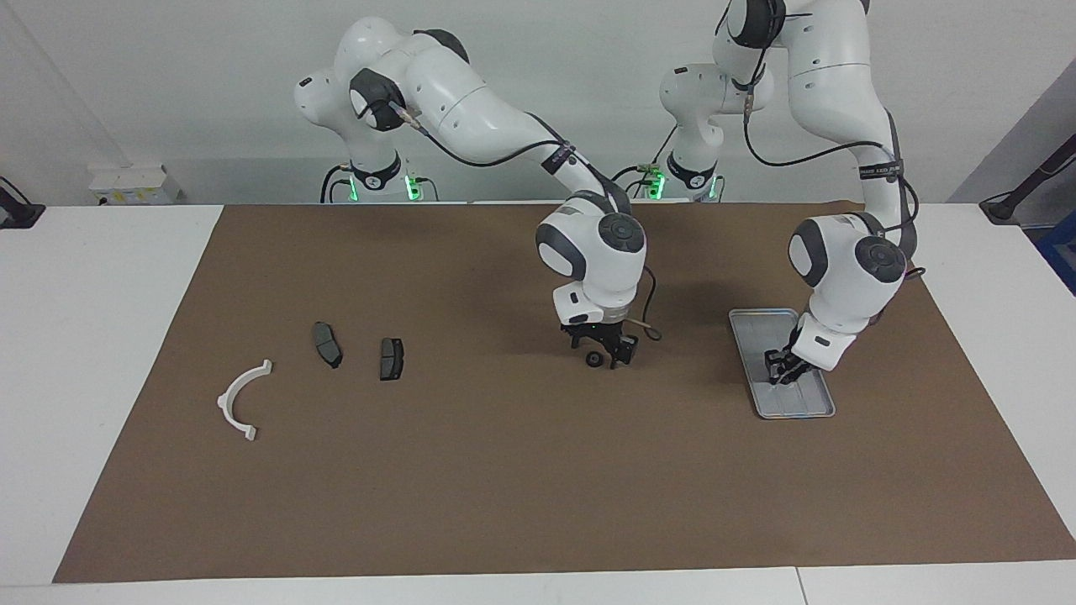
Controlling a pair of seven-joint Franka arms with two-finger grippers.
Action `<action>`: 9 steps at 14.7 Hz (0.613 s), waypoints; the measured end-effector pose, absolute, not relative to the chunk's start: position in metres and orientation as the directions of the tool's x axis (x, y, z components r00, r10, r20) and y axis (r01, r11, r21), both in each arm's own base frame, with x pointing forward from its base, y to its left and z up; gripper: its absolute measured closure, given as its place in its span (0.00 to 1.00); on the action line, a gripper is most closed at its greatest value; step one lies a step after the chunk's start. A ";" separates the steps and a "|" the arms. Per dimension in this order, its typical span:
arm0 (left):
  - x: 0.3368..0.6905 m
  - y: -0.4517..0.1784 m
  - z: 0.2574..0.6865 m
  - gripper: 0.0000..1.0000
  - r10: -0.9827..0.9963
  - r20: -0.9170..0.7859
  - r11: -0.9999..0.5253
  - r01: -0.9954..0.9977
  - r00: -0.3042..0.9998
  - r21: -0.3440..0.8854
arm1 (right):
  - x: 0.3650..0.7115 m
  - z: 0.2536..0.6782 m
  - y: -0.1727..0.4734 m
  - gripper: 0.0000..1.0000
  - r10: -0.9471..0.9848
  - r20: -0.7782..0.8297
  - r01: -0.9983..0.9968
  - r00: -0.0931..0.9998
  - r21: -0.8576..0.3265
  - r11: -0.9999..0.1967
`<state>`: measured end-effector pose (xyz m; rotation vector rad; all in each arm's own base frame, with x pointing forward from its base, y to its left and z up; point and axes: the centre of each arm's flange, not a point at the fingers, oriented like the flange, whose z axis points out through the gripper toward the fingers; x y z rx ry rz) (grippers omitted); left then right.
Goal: Place bearing gear from tray to pile
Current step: 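Grasp the second gear in the tray with the left gripper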
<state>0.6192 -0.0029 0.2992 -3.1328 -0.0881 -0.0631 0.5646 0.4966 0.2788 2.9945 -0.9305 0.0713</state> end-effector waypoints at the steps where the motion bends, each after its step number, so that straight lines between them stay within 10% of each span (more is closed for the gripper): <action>1: 0.619 -0.003 0.300 0.65 0.056 0.043 -0.998 0.056 0.998 -0.005 | 0.565 0.279 0.497 0.10 -0.566 0.045 -0.567 0.823 -0.009 -0.824; 9: 0.624 0.001 0.320 0.76 0.063 0.010 -0.998 0.063 0.998 -0.008 | 0.573 0.283 0.494 0.30 -0.575 0.052 -0.573 0.817 -0.049 -0.818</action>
